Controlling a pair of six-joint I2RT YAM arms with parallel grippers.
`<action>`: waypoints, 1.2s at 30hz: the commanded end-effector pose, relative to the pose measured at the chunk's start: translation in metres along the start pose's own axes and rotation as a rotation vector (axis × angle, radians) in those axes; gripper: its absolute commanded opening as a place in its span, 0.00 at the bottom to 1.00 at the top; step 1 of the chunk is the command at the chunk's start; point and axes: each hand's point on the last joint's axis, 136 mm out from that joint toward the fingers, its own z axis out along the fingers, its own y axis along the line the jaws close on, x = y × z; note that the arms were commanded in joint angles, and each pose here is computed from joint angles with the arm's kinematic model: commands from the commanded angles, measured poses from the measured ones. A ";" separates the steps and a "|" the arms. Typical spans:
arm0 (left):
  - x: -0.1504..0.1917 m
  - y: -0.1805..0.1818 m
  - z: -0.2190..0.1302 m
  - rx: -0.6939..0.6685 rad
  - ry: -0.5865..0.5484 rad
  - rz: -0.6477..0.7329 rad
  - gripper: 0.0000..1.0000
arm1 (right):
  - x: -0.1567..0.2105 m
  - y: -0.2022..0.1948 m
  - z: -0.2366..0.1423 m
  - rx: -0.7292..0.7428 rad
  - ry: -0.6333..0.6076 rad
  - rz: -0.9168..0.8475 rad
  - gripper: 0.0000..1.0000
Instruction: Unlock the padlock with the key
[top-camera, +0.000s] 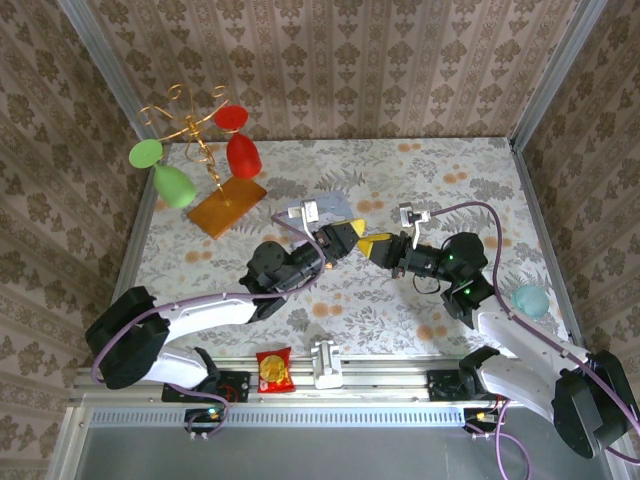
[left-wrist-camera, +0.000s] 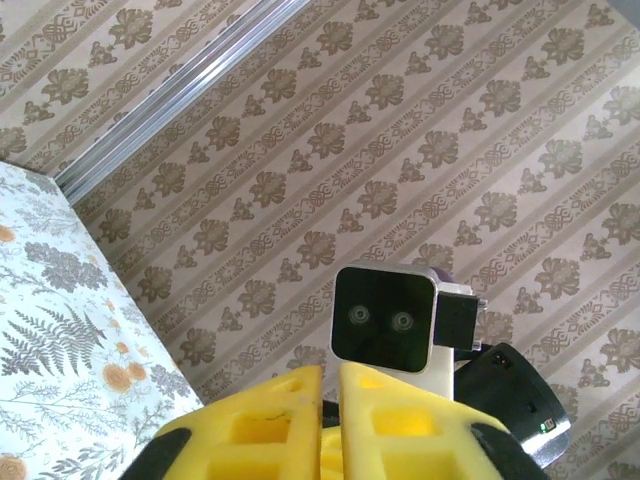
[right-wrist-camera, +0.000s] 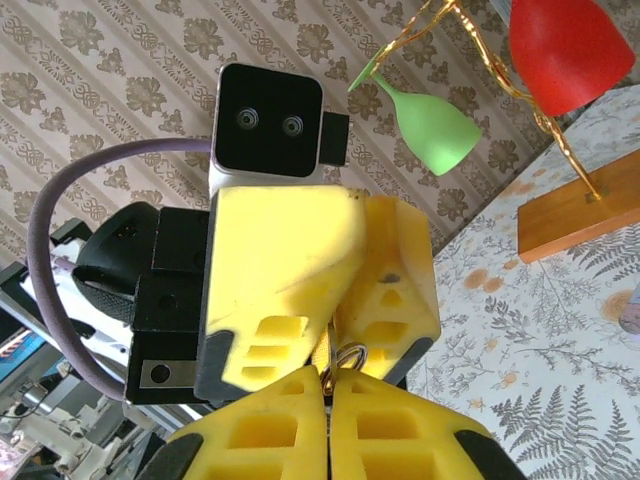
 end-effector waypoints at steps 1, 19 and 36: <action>0.003 -0.001 -0.001 0.003 0.020 -0.003 0.29 | -0.006 0.004 -0.002 0.007 -0.033 -0.051 0.00; -0.005 0.013 -0.008 -0.048 0.022 -0.012 0.35 | 0.007 -0.004 -0.006 0.036 -0.008 -0.039 0.00; -0.001 0.011 -0.002 0.016 -0.001 -0.114 0.08 | 0.006 -0.011 -0.003 0.057 -0.005 -0.032 0.00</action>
